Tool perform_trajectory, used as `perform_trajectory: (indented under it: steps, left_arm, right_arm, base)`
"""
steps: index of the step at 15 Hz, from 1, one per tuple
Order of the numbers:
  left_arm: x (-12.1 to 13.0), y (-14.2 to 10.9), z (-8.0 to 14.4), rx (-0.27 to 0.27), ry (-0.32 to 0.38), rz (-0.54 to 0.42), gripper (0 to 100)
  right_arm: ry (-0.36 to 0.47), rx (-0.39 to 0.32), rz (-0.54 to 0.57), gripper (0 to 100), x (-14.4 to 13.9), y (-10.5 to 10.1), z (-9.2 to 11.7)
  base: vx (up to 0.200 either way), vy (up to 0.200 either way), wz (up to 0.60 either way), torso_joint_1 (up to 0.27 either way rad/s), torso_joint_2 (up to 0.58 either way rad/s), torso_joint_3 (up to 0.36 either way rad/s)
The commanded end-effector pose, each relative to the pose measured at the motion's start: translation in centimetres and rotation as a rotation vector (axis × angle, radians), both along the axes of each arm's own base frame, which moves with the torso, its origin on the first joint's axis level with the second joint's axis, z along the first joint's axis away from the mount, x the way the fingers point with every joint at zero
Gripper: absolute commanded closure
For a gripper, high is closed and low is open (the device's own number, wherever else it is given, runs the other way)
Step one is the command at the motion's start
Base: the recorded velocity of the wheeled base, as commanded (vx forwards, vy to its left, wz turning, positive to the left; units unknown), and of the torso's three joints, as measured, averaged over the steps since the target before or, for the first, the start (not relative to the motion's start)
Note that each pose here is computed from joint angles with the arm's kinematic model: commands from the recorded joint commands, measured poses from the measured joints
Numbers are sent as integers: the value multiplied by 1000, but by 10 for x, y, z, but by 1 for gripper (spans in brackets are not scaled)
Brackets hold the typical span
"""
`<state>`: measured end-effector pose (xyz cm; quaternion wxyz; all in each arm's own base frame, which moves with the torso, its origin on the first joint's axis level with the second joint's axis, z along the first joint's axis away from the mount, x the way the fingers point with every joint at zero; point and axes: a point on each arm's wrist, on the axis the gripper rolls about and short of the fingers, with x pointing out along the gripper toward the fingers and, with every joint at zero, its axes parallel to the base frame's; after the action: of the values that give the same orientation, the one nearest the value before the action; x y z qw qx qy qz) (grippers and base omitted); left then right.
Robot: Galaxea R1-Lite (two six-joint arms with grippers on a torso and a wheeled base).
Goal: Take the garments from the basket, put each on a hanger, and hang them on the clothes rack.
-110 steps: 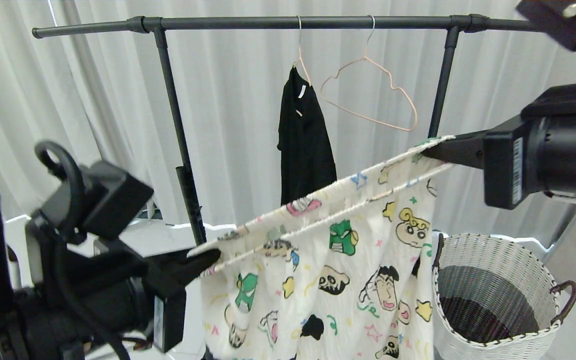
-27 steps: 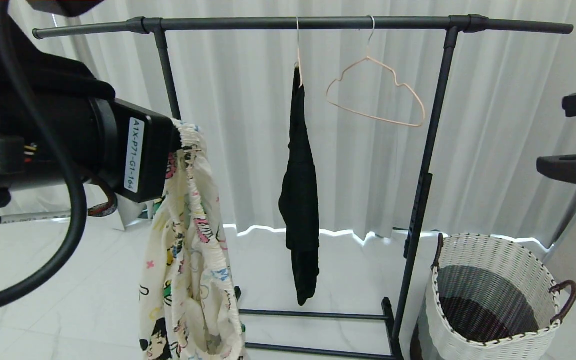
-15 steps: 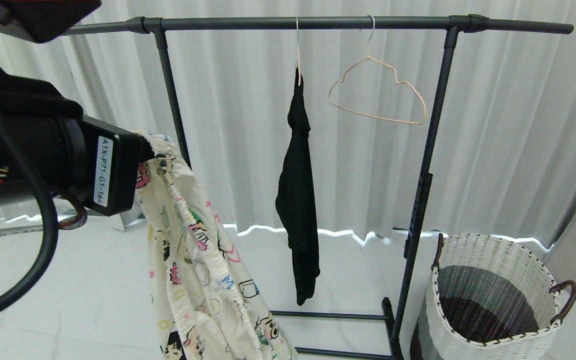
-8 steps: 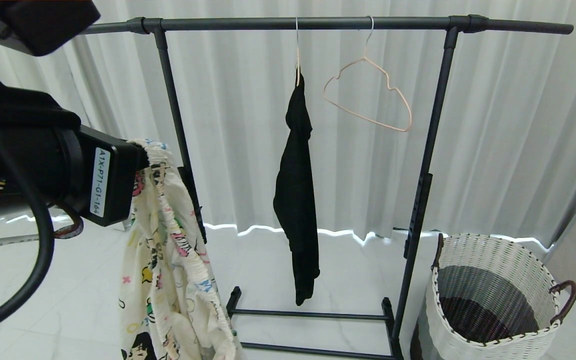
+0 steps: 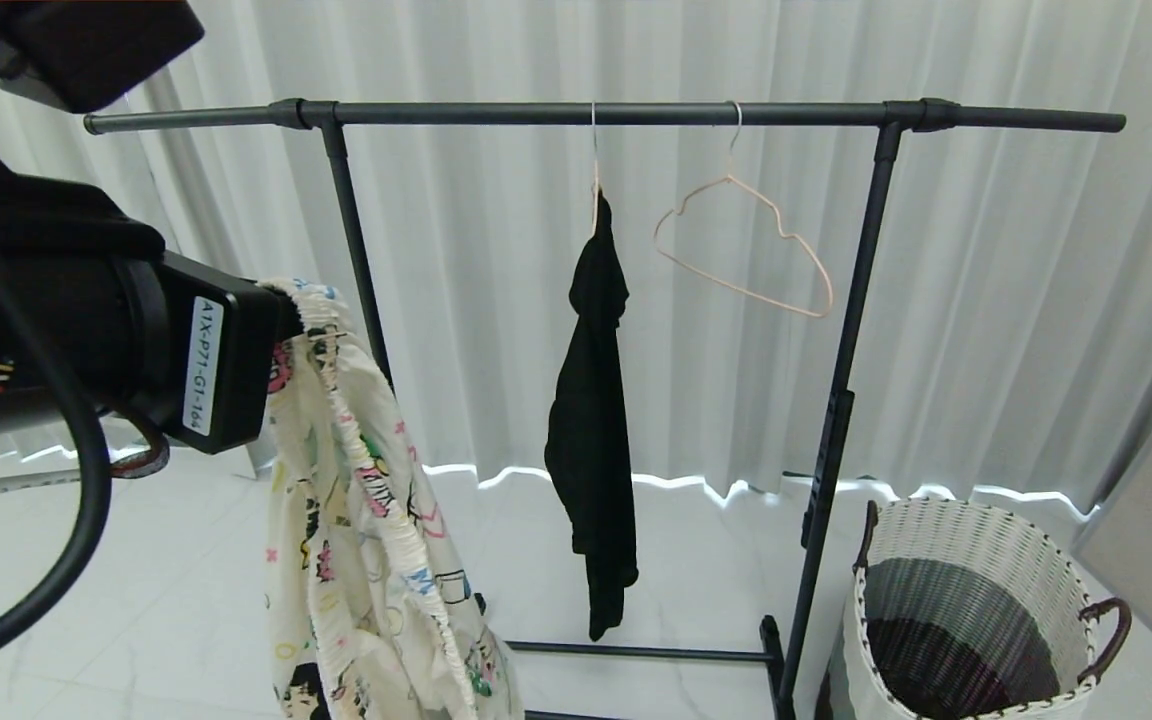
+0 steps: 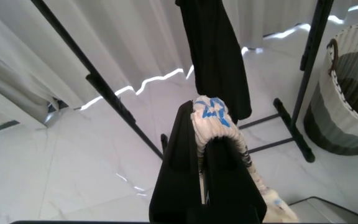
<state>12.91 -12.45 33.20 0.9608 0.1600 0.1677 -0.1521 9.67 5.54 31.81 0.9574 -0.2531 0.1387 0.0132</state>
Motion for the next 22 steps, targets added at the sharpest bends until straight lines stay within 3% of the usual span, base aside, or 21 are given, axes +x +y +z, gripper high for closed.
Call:
perform_trajectory:
  steps: [1,17,22]
  left_arm:
    - [0,0,0,1,1,1,100]
    - [1,0,-3,9,8,1,100]
    - [3,-1,-8,53,-7,85,100]
  right_arm:
    - [2,-2,1,0,1,1,0]
    - [-2,4,3,0,0,0,1]
    - [1,1,7,0,1,1,0]
  base:
    - [0,0,0,183,-452,-305]
    - [0,0,0,202,-481,-276]
    - [0,80,0,36,-71,-39]
